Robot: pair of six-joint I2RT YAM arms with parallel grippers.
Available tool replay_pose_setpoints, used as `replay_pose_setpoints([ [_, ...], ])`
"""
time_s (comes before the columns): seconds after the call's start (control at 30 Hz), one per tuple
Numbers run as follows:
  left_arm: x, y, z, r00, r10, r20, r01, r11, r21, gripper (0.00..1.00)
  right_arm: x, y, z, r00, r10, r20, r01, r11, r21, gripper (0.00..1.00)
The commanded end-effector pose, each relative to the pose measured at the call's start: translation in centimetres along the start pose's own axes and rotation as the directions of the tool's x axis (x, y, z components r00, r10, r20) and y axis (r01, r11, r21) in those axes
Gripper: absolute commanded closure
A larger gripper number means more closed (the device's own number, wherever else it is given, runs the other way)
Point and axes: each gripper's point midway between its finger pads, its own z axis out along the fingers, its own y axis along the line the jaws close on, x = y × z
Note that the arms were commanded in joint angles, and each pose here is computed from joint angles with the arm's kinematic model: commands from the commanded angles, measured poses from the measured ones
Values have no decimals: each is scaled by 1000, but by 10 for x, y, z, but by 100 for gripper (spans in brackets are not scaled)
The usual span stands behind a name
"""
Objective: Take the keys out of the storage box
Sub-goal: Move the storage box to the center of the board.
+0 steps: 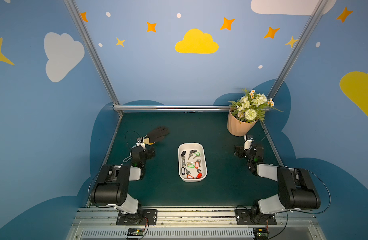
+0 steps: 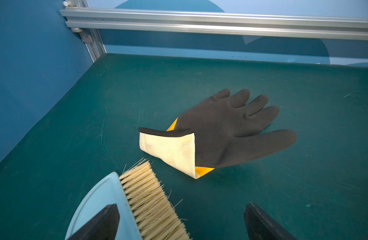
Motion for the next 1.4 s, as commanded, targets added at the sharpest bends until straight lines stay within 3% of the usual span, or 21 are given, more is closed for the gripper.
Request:
replay_pose_setpoints([
  [0.0,-12,-2,0,1000,0,28,-1,1000,12,0,-7,-1,-2,1000,-2,13,2,1000,-2,2],
  [0.1,-22,1,-4,997,-6,71,7,1000,-8,0,-21,-16,-8,998,53,46,-57,996,76,2],
  [0.23,-55,-6,-36,995,5,99,-8,1000,25,0,-52,-23,-42,991,122,61,-128,987,99,2],
  [0.37,-96,-9,-72,974,-197,109,190,979,69,0,-81,-16,-79,971,232,61,-235,970,55,2],
  [0.53,-104,-38,-95,923,-370,-103,381,914,138,0,-100,22,-110,939,342,49,-330,930,-164,2],
  [0.67,-88,-87,-107,864,-390,-318,468,855,224,0,-98,40,-129,905,420,-62,-423,880,-214,2],
  [0.87,-40,-164,-117,778,-265,-570,505,803,317,3,-81,77,-141,890,394,-228,-450,840,-304,2],
  [1.1,0,-203,-108,749,-114,-653,424,840,340,10,-70,104,-136,895,337,-293,-426,840,-335,3],
  [1.37,30,-216,-90,697,-59,-714,393,865,312,30,-77,107,-135,906,307,-291,-396,856,-333,3],
])
